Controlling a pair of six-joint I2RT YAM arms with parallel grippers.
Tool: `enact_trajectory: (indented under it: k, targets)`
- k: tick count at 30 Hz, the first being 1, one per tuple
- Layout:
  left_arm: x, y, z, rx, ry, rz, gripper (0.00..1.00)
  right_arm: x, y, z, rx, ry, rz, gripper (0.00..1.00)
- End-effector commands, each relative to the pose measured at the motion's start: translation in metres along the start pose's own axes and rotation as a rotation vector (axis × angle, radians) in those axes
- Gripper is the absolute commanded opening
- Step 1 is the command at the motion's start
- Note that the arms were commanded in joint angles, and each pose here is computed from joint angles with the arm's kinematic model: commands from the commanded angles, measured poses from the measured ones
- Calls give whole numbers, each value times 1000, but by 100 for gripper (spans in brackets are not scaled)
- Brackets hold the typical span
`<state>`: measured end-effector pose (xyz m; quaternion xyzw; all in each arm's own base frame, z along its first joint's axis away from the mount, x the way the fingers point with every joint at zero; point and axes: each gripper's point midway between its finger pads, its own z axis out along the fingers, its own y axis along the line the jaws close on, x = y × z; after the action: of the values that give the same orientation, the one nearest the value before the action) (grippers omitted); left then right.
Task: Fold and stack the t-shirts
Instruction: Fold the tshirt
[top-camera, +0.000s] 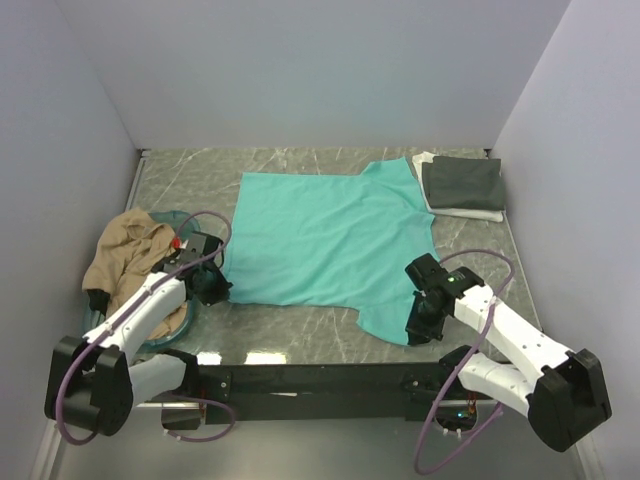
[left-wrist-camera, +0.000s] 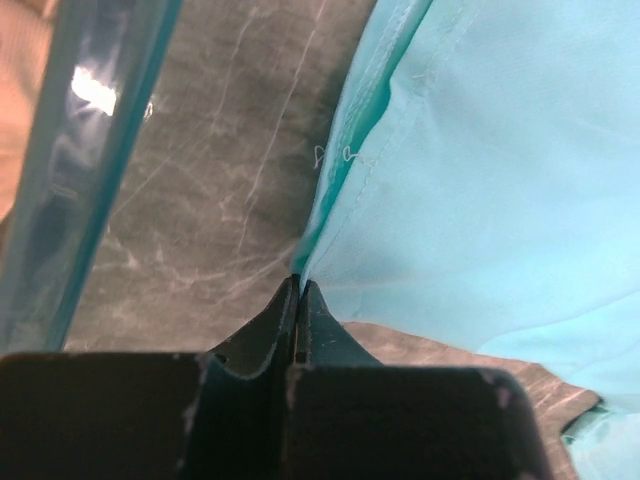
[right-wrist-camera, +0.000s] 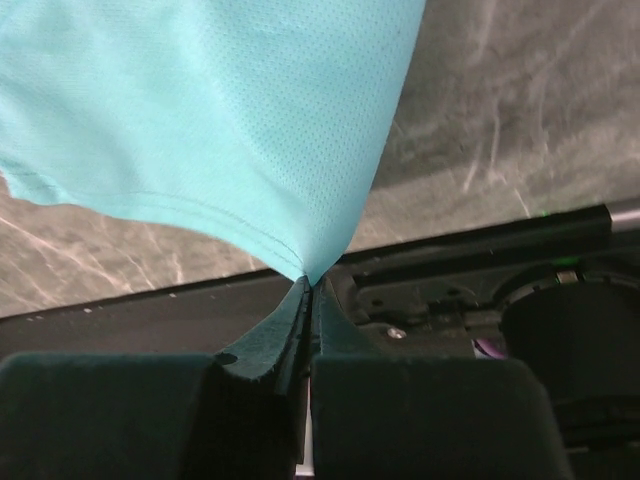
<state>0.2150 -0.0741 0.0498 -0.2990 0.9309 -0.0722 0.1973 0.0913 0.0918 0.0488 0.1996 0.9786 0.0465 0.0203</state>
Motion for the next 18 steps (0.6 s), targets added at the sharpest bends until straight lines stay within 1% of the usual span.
enact_trajectory:
  k: [1,4,9,12,13,16,18]
  targets:
    - [-8,-8,-14,26,-24,-45,1,8,-5,-12,16,16,-2,0]
    - [-7,-9,-14,31,-20,-44,1,8,-1,-15,-11,4,7,0]
    - [-12,-14,-11,28,-16,-24,1,-14,18,-24,-50,-74,31,0]
    - [-22,-24,-11,39,-30,-17,1,-36,30,-31,-56,-134,37,0]
    - [-27,-28,-12,46,-39,-16,1,-48,33,-34,-47,-162,51,0]
    - [-36,-36,-7,57,-42,-7,1,-75,44,-42,-77,-213,64,0]
    - [-39,-39,-1,50,-33,6,1,-101,51,-52,-110,-262,85,0]
